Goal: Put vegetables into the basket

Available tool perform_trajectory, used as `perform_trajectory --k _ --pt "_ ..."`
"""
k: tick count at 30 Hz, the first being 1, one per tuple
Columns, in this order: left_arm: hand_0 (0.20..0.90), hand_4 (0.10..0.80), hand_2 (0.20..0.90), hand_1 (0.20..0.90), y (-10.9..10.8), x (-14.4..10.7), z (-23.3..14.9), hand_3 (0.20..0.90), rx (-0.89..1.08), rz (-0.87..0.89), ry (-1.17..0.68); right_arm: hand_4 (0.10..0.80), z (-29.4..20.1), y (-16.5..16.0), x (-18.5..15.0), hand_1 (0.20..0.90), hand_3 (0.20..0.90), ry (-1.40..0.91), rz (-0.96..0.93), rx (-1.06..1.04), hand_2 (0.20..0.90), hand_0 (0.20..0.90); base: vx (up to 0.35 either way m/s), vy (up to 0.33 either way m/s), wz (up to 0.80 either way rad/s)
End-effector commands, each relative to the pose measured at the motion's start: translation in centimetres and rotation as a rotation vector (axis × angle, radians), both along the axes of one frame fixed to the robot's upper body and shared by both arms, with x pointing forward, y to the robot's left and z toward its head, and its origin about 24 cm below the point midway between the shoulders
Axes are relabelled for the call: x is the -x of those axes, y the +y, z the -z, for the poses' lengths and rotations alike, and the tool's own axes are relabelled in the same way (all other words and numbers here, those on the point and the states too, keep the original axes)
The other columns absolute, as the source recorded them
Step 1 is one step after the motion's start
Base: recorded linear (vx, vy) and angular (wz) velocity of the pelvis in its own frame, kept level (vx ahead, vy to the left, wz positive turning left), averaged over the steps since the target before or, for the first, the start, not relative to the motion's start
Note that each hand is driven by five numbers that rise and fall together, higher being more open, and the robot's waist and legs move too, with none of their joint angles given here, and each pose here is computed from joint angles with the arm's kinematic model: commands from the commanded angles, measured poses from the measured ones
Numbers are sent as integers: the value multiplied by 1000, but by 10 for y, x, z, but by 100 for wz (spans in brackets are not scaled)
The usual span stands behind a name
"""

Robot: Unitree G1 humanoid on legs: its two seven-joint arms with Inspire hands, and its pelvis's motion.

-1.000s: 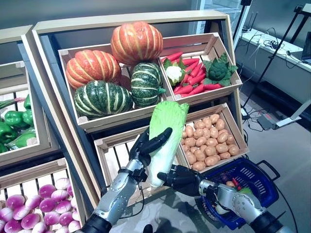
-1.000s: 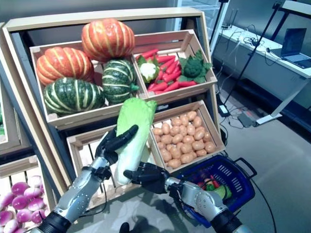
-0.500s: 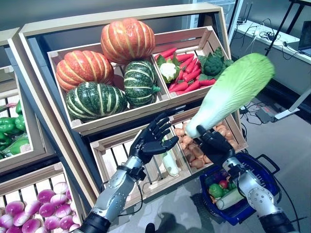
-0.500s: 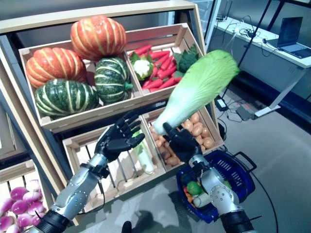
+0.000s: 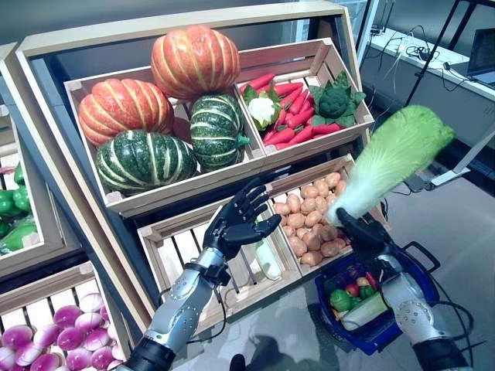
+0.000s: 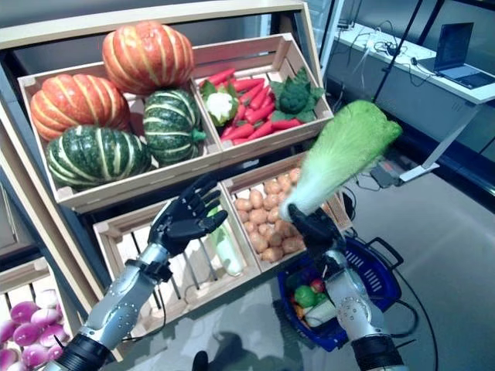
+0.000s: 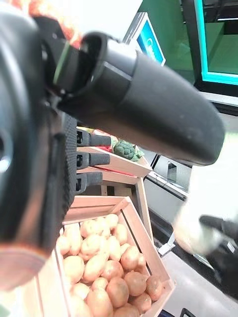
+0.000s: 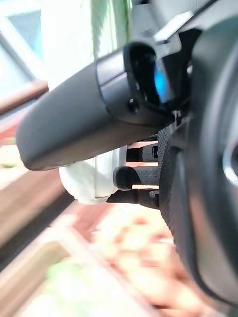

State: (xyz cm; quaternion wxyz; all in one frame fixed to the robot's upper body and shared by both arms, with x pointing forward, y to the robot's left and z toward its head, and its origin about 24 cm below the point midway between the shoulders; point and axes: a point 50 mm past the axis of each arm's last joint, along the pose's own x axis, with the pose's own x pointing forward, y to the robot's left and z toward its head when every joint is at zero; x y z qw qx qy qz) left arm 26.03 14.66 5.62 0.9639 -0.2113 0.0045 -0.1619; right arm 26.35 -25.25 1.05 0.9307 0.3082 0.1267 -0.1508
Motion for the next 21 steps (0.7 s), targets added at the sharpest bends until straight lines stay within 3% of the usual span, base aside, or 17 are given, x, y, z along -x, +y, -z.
perform_trajectory --k 1,9,12,21 --pt "900 800 900 900 -4 -20 -52 900 22 1 -236 400 -85 -55 -29 300 300 -321 353 96 300 300 8 -44 -5" --pt "900 800 900 900 -10 -23 -68 900 -24 59 -306 400 -93 -94 -32 300 300 -278 635 141 300 300 -98 -45 -10" --pt "900 800 900 900 -17 -28 -84 900 -16 91 -375 400 -103 -100 -36 300 300 -362 742 -22 300 300 -301 -75 -5" --pt "900 800 900 900 -39 -32 -112 900 2 145 -519 400 -125 -97 -55 300 300 -481 727 -161 300 300 -210 -57 6"
